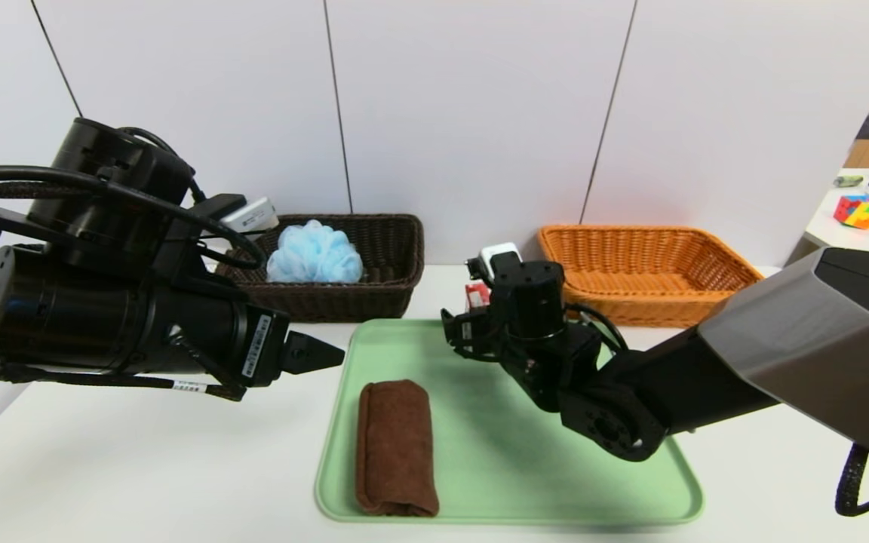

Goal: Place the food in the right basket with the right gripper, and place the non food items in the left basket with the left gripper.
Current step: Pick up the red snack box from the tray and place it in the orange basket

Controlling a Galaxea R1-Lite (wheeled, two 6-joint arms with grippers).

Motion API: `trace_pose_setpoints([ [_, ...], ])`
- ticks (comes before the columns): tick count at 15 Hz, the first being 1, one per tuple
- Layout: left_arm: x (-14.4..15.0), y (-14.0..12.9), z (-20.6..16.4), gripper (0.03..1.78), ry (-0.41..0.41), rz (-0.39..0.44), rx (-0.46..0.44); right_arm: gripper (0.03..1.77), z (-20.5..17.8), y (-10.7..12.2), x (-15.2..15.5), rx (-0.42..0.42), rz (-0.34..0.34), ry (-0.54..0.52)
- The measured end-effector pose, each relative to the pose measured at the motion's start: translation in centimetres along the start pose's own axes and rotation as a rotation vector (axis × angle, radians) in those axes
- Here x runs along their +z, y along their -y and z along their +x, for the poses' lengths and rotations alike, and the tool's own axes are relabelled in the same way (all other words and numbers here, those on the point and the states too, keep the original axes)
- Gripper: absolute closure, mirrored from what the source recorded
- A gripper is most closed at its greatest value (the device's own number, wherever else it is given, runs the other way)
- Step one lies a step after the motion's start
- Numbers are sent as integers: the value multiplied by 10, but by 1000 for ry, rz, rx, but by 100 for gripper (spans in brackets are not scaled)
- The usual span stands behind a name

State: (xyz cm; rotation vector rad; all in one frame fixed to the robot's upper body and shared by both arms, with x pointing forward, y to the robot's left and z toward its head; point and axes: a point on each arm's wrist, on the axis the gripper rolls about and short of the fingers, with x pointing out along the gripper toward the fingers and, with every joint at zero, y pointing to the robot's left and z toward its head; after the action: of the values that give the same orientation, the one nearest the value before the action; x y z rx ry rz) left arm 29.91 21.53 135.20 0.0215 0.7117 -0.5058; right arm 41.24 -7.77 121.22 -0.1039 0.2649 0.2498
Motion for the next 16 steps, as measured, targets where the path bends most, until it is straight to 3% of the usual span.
trace_pose_setpoints([
  [12,-1,0,3,12,-6,-1,0,10,9,-2,0,-3,-3,7],
  [13,-1,0,3,12,-6,-1,0,19,9,-2,0,-4,-3,8],
  [16,-1,0,3,12,-6,0,0,69,9,-1,0,-5,-3,9],
])
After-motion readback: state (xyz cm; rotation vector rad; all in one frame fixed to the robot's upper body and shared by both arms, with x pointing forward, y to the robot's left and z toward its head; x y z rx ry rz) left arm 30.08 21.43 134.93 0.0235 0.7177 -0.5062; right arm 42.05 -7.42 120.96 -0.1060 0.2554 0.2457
